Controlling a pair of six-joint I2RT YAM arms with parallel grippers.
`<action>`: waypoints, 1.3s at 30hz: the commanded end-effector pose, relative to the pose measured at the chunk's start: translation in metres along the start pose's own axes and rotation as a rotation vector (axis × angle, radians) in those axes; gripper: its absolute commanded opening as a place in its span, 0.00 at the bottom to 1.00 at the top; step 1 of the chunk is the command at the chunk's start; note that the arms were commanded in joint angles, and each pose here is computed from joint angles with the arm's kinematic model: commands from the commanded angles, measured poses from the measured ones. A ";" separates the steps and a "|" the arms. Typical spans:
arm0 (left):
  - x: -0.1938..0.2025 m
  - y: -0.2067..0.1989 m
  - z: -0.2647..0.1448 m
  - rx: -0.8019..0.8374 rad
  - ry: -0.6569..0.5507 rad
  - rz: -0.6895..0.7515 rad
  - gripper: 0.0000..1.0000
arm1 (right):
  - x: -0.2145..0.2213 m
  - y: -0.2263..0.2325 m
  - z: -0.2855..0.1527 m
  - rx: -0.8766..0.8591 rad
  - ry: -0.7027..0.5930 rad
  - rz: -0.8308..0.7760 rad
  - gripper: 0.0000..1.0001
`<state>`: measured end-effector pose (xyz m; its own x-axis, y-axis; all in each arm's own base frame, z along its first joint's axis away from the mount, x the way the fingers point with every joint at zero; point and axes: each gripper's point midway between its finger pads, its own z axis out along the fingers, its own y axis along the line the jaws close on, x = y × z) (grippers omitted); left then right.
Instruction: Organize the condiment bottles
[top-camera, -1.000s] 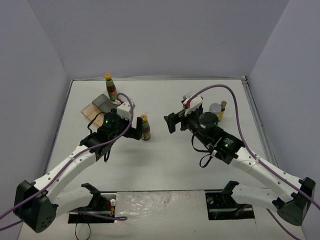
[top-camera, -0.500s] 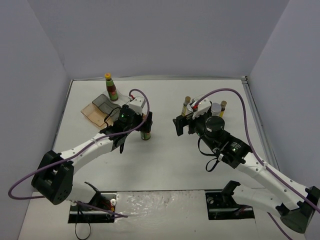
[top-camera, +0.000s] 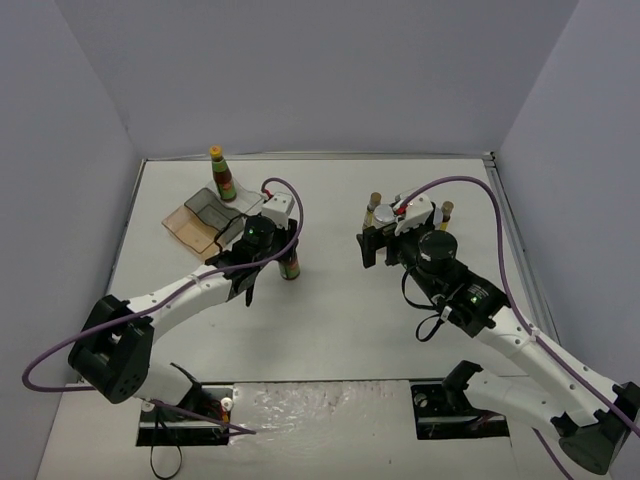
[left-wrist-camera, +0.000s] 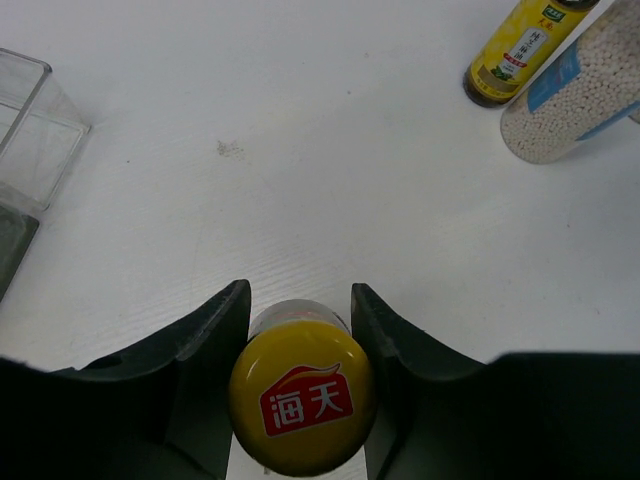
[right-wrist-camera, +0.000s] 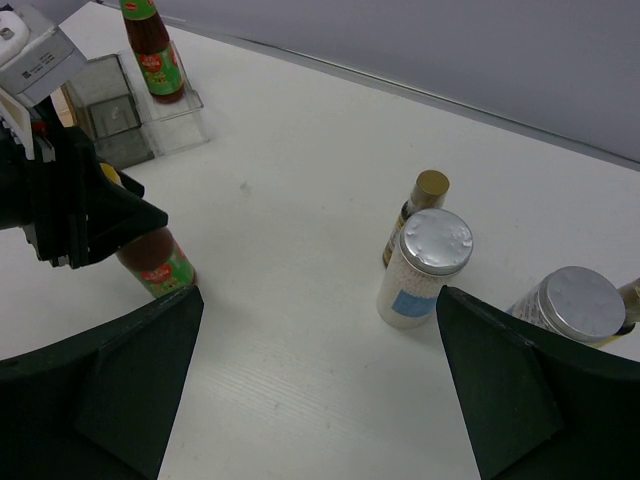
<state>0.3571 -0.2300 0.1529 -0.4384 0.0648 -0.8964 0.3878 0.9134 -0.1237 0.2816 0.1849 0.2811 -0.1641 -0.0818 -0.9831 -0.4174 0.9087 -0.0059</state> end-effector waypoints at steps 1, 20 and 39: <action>-0.119 0.003 -0.033 -0.041 -0.271 -0.001 0.00 | -0.019 -0.008 0.001 0.021 -0.067 0.023 1.00; -0.244 0.154 -0.008 -0.397 -0.404 -0.114 0.00 | -0.018 -0.018 0.005 0.032 -0.061 0.021 1.00; -0.241 0.200 0.023 -0.581 -0.494 -0.251 0.00 | -0.003 -0.023 0.005 0.043 -0.028 0.028 1.00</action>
<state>0.5484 -0.0817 0.2316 -0.3048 -0.1214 -0.9446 -0.1957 0.9787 -0.0627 0.2923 0.1665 0.2689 -0.1948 -0.0853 -0.9771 -0.3825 0.9239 -0.0043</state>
